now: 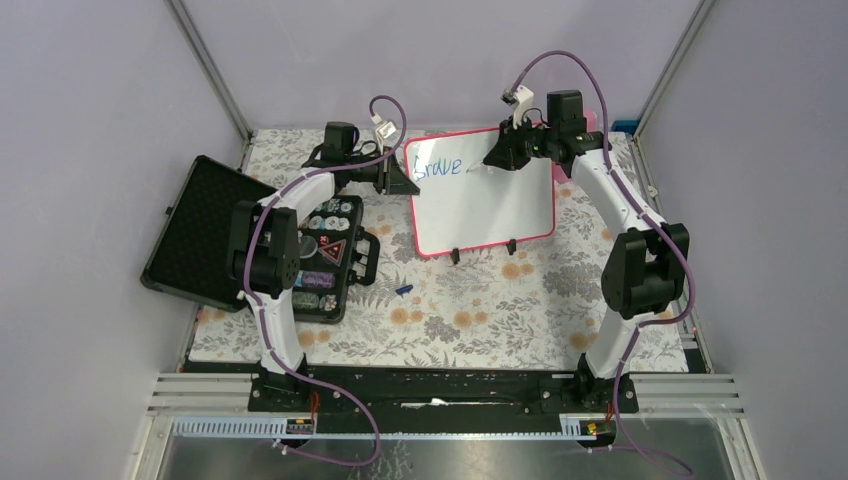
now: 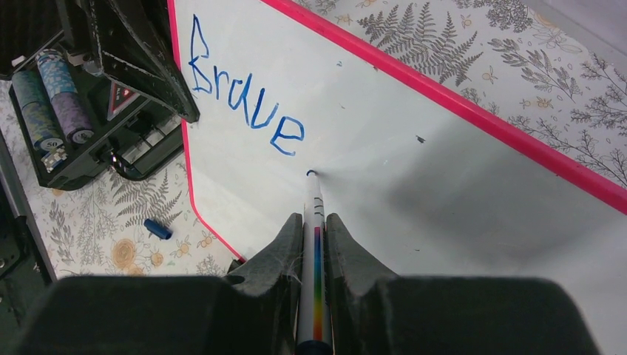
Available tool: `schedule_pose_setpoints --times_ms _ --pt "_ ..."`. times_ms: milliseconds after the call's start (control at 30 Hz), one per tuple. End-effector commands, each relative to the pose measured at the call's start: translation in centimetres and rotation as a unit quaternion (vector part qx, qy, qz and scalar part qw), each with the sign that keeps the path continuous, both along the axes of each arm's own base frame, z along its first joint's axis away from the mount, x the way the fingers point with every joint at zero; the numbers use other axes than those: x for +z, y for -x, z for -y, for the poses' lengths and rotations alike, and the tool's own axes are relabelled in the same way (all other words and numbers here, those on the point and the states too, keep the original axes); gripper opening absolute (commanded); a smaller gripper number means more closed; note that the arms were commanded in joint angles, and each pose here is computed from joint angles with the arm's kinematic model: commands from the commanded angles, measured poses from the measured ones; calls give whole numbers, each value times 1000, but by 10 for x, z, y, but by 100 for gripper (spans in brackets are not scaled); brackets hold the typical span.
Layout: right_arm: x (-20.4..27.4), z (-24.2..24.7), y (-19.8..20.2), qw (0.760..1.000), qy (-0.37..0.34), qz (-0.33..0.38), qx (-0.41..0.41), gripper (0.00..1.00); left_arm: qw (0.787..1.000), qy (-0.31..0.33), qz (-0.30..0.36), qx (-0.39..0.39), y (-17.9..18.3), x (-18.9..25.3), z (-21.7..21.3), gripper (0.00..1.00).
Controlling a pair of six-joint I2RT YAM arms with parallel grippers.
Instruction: Write a sentence on the whiteboard
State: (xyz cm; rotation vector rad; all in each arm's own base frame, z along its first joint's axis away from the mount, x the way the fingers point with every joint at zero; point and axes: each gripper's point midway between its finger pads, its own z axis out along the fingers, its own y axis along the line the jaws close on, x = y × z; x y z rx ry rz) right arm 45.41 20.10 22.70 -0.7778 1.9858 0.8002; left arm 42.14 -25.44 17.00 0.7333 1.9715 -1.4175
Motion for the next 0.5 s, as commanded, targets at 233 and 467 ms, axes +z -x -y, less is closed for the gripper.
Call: schedule_pose_setpoints --times_ms 233,467 --pt "14 -49 46 996 -1 3 91 0 999 2 38 -4 -10 10 4 0" --pt "49 -53 59 994 -28 30 99 0 999 1 39 -4 -8 11 4 0"
